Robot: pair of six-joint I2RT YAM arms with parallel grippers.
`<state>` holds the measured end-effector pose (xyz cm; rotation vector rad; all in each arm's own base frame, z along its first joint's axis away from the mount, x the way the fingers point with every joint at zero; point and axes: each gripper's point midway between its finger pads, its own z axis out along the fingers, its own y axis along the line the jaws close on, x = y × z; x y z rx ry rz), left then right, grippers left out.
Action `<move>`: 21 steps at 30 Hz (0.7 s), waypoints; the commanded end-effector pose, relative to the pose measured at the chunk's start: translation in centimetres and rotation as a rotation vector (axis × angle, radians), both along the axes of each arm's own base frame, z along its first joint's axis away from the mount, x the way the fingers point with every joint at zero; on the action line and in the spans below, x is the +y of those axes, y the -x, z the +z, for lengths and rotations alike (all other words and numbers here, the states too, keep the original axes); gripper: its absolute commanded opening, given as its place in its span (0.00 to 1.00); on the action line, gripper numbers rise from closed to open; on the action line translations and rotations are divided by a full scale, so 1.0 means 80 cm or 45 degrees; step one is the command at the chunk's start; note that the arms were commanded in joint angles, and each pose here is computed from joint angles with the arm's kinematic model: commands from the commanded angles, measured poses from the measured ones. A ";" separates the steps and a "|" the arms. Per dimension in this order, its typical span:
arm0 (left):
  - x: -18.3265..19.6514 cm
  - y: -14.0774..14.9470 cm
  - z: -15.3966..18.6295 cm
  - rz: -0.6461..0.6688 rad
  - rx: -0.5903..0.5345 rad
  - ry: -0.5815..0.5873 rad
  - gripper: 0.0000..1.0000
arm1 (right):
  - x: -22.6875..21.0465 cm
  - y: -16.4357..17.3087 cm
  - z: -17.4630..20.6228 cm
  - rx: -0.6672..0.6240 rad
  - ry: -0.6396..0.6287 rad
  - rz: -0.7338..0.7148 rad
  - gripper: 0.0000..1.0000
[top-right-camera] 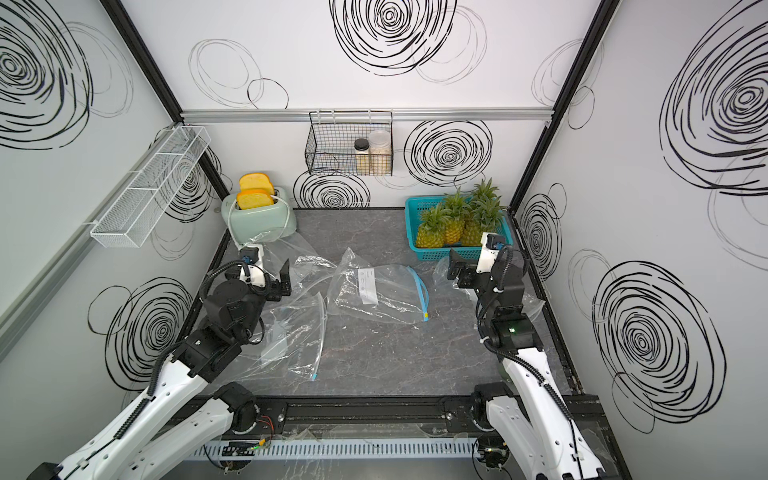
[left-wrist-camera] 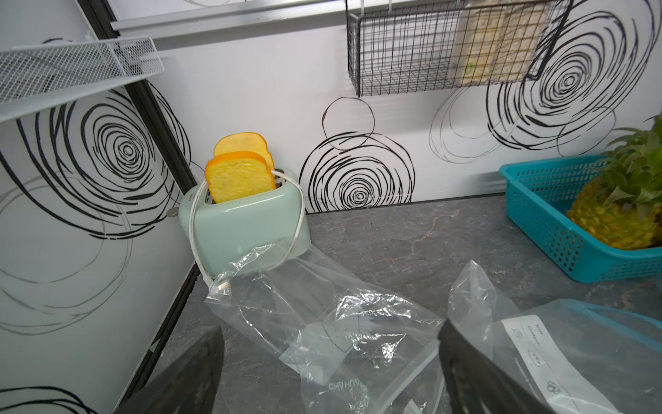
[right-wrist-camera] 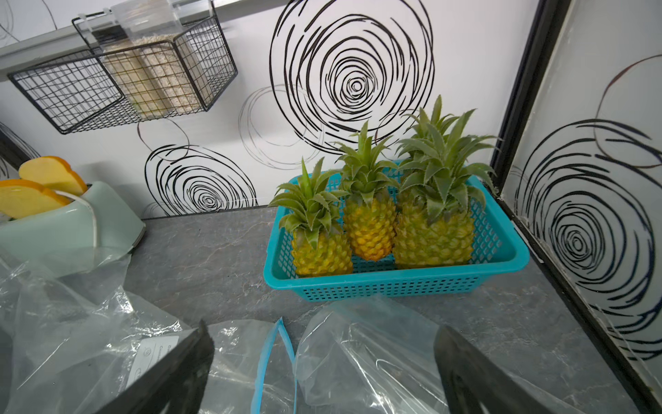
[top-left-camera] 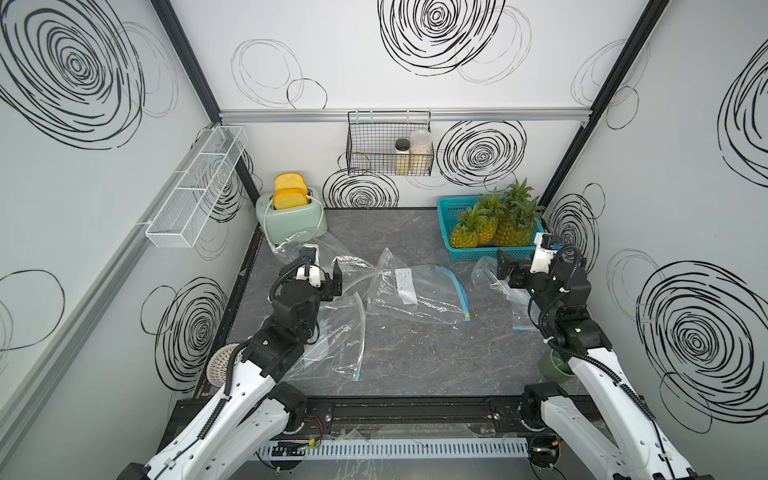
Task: Open the zip-top bag and take out the pineapple
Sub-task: Reset both arms
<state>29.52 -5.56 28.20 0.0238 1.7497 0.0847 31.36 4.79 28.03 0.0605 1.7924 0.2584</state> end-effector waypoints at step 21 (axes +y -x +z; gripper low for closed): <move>0.093 0.002 -0.113 0.332 -0.211 0.163 0.96 | 0.033 0.029 -0.054 -0.056 0.067 0.132 0.98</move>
